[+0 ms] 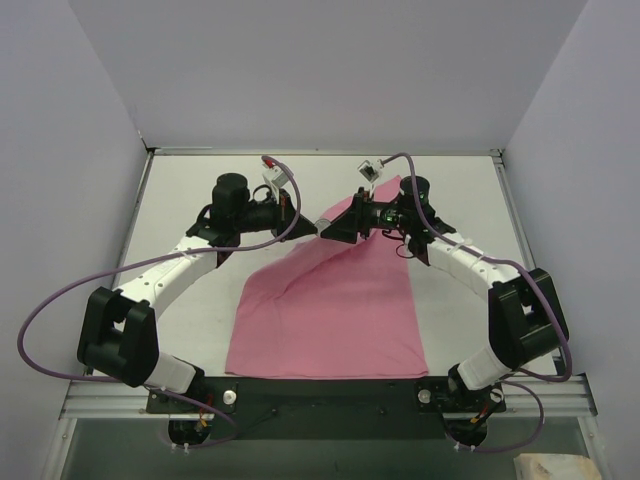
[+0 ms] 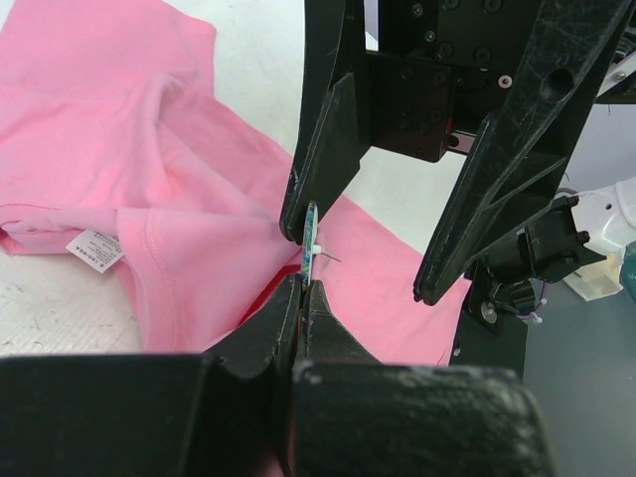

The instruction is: Pin the brooch onto the clothing

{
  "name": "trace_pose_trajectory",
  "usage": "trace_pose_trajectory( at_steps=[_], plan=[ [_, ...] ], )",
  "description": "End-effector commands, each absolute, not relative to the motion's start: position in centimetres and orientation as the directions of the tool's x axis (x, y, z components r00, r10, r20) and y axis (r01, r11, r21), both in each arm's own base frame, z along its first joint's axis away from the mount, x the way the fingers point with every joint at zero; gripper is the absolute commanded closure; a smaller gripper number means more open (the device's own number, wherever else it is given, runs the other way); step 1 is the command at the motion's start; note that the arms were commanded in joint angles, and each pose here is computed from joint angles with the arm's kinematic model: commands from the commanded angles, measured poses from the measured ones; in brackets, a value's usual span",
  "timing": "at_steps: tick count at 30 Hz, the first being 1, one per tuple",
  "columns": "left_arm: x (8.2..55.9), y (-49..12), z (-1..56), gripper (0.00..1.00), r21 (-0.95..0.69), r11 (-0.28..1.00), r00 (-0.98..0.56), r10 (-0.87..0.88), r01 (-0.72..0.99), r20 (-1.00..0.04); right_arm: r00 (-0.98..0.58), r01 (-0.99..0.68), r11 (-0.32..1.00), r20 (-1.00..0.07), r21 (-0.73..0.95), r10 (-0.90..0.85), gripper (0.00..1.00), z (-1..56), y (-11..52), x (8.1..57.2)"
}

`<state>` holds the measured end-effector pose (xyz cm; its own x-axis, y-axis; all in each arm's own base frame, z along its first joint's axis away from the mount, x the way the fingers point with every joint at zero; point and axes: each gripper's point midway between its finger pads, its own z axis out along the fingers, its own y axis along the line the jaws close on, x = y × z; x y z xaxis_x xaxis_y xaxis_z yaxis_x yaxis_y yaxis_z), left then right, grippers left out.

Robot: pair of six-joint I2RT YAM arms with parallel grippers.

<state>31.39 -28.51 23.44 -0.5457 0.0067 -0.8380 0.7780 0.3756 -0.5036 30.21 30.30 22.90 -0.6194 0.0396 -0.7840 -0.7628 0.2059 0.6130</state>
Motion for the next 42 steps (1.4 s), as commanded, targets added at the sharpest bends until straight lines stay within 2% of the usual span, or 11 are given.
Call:
trace_pose_trajectory(
  at_steps=[1, 2, 5, 10, 16, 29, 34, 42],
  plan=[
    [31.6, -28.7, 25.8, 1.00, -0.459, 0.344, -0.481, -0.023, 0.819, -0.876, -0.518, -0.847, 0.123, -0.855, 0.517, 0.025, 0.42, 24.9, 30.5, 28.4],
    [31.6, -28.7, 25.8, 1.00, -0.460, 0.345, -0.482, -0.024, 0.818, -0.876, -0.518, -0.846, 0.130, -0.855, 0.517, 0.025, 0.43, 24.8, 30.4, 28.5],
    [31.7, -28.7, 25.9, 1.00, -0.459, 0.345, -0.481, -0.026, 0.819, -0.876, -0.521, -0.844, 0.139, -0.853, 0.517, 0.012, 0.55, 24.4, 30.5, 28.5],
    [31.6, -28.7, 25.9, 1.00, -0.462, 0.345, -0.484, -0.026, 0.817, -0.875, -0.526, -0.839, 0.159, -0.850, 0.521, 0.009, 0.58, 24.1, 30.6, 28.7],
    [31.5, -28.6, 25.8, 1.00, -0.461, 0.345, -0.484, -0.024, 0.817, -0.875, -0.535, -0.833, 0.166, -0.845, 0.528, 0.005, 0.67, 24.0, 30.9, 29.1],
    [31.2, -28.8, 26.0, 1.00, -0.454, 0.332, -0.477, -0.012, 0.827, -0.879, -0.530, -0.837, 0.163, -0.848, 0.522, -0.007, 0.70, 24.2, 31.5, 29.0],
    [31.1, -28.8, 26.0, 1.00, -0.445, 0.333, -0.470, -0.006, 0.831, -0.882, -0.537, -0.834, 0.163, -0.844, 0.528, -0.012, 0.77, 24.0, 31.8, 29.1],
    [30.8, -29.1, 26.0, 1.00, -0.436, 0.330, -0.466, 0.012, 0.837, -0.885, -0.556, -0.820, 0.181, -0.831, 0.543, -0.022, 0.80, 23.6, 32.2, 29.6]
  ],
)
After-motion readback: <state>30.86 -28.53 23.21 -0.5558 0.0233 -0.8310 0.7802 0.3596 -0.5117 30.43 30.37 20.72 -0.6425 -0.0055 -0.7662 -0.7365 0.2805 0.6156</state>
